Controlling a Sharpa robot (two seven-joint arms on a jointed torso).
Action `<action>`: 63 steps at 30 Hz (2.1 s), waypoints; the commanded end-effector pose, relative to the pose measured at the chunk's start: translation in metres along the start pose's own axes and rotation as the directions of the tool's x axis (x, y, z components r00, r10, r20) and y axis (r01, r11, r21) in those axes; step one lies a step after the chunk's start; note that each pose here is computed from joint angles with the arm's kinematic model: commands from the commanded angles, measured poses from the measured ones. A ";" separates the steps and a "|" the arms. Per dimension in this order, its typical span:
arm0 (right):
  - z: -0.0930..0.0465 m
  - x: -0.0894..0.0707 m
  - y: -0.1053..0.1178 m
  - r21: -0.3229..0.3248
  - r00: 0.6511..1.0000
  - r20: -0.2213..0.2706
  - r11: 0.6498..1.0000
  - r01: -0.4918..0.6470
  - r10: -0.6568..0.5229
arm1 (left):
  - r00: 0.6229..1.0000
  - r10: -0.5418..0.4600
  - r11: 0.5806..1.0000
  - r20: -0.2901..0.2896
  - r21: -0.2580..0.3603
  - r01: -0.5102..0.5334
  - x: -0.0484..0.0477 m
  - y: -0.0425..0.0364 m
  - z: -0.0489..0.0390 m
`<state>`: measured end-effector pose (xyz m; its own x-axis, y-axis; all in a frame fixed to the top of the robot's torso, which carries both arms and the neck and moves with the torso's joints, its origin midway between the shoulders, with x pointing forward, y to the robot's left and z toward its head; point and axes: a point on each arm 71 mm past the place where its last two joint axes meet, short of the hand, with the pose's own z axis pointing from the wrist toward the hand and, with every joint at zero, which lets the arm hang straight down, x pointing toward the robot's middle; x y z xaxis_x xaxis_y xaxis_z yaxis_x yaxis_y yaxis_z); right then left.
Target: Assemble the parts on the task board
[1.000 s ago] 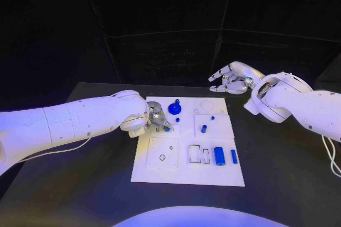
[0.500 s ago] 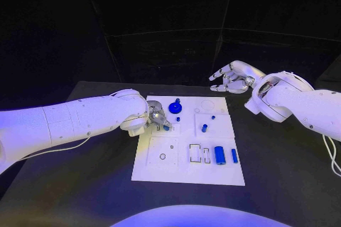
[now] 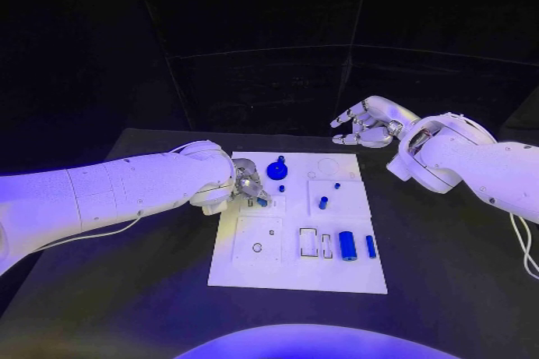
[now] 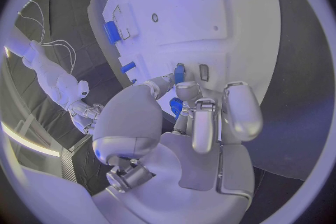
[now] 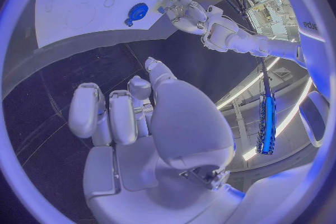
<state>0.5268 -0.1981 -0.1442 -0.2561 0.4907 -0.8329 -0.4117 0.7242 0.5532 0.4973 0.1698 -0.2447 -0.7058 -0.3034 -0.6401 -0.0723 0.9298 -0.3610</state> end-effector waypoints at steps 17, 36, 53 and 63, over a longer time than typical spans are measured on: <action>0.001 0.000 0.001 -0.008 1.000 -0.004 1.000 0.004 -0.004 | 0.999 0.040 0.999 -0.029 -0.002 -0.040 0.0028 -0.0038 0.0006; 0.001 0.000 0.001 -0.008 1.000 -0.007 1.000 0.004 -0.004 | 0.997 0.055 0.998 -0.056 -0.028 -0.057 0.0034 -0.0009 0.0015; 0.001 0.000 0.001 -0.003 1.000 -0.009 1.000 0.004 -0.004 | 0.997 0.056 0.998 -0.057 -0.027 -0.058 0.0037 -0.0025 0.0022; 0.000 -0.001 -0.001 0.001 1.000 -0.005 1.000 0.005 -0.005 | 0.997 0.052 0.998 -0.049 -0.028 -0.053 0.0032 -0.0026 0.0022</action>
<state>0.5274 -0.1991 -0.1450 -0.2603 0.4868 -0.8338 -0.4083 0.7271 0.5520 0.4976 0.1667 -0.2467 -0.7363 -0.2548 -0.6269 -0.0580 0.9468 -0.3166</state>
